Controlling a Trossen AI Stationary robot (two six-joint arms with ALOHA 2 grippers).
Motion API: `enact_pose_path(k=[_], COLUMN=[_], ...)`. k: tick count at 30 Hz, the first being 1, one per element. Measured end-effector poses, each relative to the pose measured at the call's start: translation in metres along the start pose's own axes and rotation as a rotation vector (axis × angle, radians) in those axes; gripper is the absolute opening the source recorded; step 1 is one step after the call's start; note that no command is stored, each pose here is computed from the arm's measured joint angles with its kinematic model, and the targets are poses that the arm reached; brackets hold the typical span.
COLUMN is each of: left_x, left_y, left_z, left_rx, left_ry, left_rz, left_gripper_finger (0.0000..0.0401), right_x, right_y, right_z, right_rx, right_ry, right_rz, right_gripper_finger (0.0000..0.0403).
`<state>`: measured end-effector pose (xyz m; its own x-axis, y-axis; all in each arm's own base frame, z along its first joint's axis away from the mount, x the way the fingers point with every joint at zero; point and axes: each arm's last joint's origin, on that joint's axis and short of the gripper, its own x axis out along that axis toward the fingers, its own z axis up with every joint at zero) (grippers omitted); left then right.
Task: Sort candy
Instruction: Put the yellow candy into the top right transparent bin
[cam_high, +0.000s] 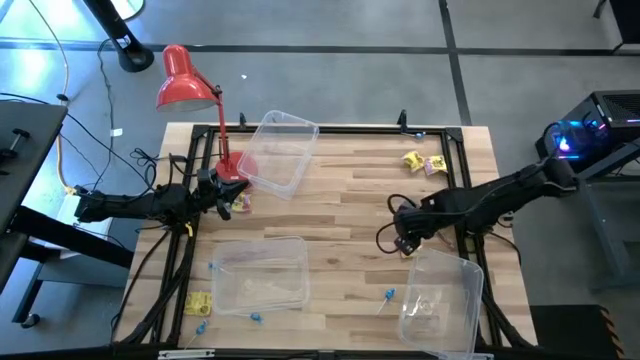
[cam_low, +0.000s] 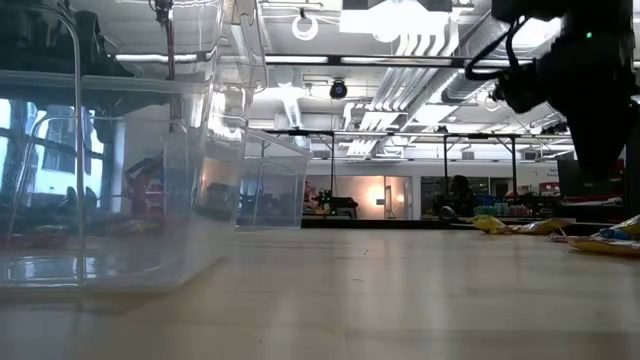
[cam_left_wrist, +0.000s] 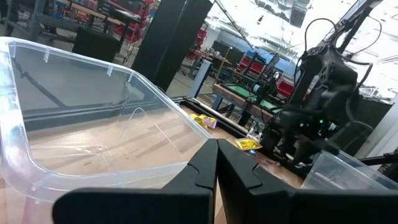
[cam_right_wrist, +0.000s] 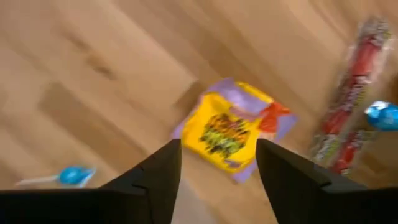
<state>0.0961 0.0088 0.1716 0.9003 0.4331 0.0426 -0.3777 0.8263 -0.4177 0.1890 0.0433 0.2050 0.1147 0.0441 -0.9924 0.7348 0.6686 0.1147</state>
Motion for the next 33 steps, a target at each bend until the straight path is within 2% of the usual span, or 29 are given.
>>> enact_pose_path(k=[6, 12, 18, 21, 25, 26, 29, 33], left_x=[0.0, 0.0, 0.0, 0.0, 0.0, 0.0, 0.0, 0.0], left_y=[0.0, 0.0, 0.0, 0.0, 0.0, 0.0, 0.0, 0.0], left_z=[0.0, 0.0, 0.0, 0.0, 0.0, 0.0, 0.0, 0.0], left_rx=[0.0, 0.0, 0.0, 0.0, 0.0, 0.0, 0.0, 0.0], left_ry=[0.0, 0.0, 0.0, 0.0, 0.0, 0.0, 0.001, 0.0], left_rz=[0.0, 0.0, 0.0, 0.0, 0.0, 0.0, 0.0, 0.0], left_gripper_finger=[0.0, 0.0, 0.0, 0.0, 0.0, 0.0, 0.0, 0.0], right_x=[0.032, 0.059, 0.08, 0.083, 0.081, 0.078, 0.068, 0.036], right_y=[0.002, 0.004, 0.011, 0.012, 0.012, 0.012, 0.013, 0.024], right_z=[0.002, 0.007, 0.01, 0.012, 0.017, 0.019, 0.028, 0.044], right_rx=[0.048, 0.041, 0.023, 0.003, 0.031, 0.036, 0.055, 0.038], right_ry=[0.024, 0.029, 0.06, 0.057, 0.005, -0.034, -0.108, -0.243], right_rz=[-0.097, -0.241, -0.291, -0.289, -0.258, -0.252, -0.243, -0.165], right_gripper_finger=[0.0209, 0.0209, 0.0202, 0.0157, 0.0032, 0.002, 0.0018, 0.0004])
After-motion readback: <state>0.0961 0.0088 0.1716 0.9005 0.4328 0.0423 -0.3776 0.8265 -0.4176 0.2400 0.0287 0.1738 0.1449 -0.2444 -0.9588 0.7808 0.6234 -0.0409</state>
